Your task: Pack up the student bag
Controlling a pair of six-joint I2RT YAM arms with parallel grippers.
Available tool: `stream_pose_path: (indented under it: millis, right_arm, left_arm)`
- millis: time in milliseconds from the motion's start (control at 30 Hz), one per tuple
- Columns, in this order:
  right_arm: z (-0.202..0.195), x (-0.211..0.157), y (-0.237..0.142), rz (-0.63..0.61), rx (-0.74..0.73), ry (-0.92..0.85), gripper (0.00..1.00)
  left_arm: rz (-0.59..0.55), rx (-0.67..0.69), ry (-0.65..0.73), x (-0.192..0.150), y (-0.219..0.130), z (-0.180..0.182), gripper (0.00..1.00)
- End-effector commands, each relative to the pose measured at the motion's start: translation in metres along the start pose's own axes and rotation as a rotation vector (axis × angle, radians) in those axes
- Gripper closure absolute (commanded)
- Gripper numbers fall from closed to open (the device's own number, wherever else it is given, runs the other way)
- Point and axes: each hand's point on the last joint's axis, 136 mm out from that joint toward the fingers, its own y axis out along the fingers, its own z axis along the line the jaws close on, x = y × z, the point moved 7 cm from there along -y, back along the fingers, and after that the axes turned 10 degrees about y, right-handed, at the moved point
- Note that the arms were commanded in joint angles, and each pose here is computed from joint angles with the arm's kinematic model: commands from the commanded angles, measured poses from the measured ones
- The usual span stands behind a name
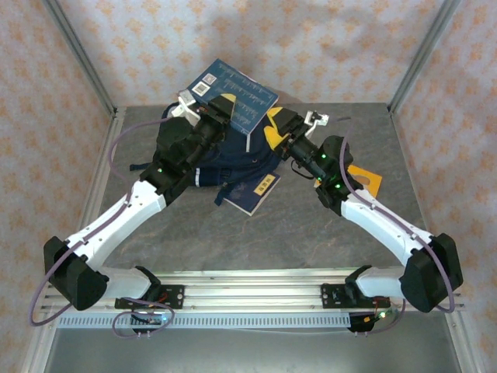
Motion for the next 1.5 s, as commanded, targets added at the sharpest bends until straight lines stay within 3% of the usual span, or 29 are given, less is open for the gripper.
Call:
stream_pose_path:
  millis: [0, 167, 767, 967, 1167, 1300, 1367, 1433, 1467]
  right_arm:
    - [0.039, -0.009, 0.0, 0.024, 0.162, -0.035, 0.19]
    - [0.036, -0.012, -0.01, 0.024, 0.149, -0.031, 0.21]
    - [0.038, -0.013, -0.005, 0.017, 0.12, -0.051, 0.19]
    - [0.04, -0.011, 0.012, 0.02, 0.121, -0.042, 0.23]
    - [0.035, -0.008, 0.027, 0.018, 0.076, -0.049, 0.43]
    - [0.032, -0.003, 0.025, -0.027, 0.029, -0.074, 0.84]
    - [0.028, -0.001, 0.018, -0.057, -0.018, -0.105, 0.98]
    - [0.025, 0.002, 0.008, -0.088, -0.07, -0.137, 1.0]
    - [0.022, 0.004, 0.002, -0.099, -0.106, -0.155, 1.0]
  left_arm:
    - [0.001, -0.053, -0.012, -0.004, 0.0, -0.015, 1.0]
    - [-0.01, 0.029, 0.027, -0.002, -0.006, -0.006, 1.0]
    - [0.05, 0.036, -0.014, -0.013, 0.003, 0.003, 1.0]
    - [0.074, 0.045, -0.024, -0.024, 0.006, 0.008, 1.0]
    - [0.103, 0.067, -0.027, -0.034, 0.009, 0.015, 1.0]
    - [0.112, 0.079, -0.03, -0.039, 0.01, 0.02, 1.0]
    - [0.112, 0.089, -0.022, -0.04, 0.009, 0.022, 1.0]
    - [0.113, 0.112, -0.003, -0.039, 0.007, 0.026, 0.98]
    - [0.121, 0.14, 0.009, -0.039, 0.006, 0.028, 0.93]
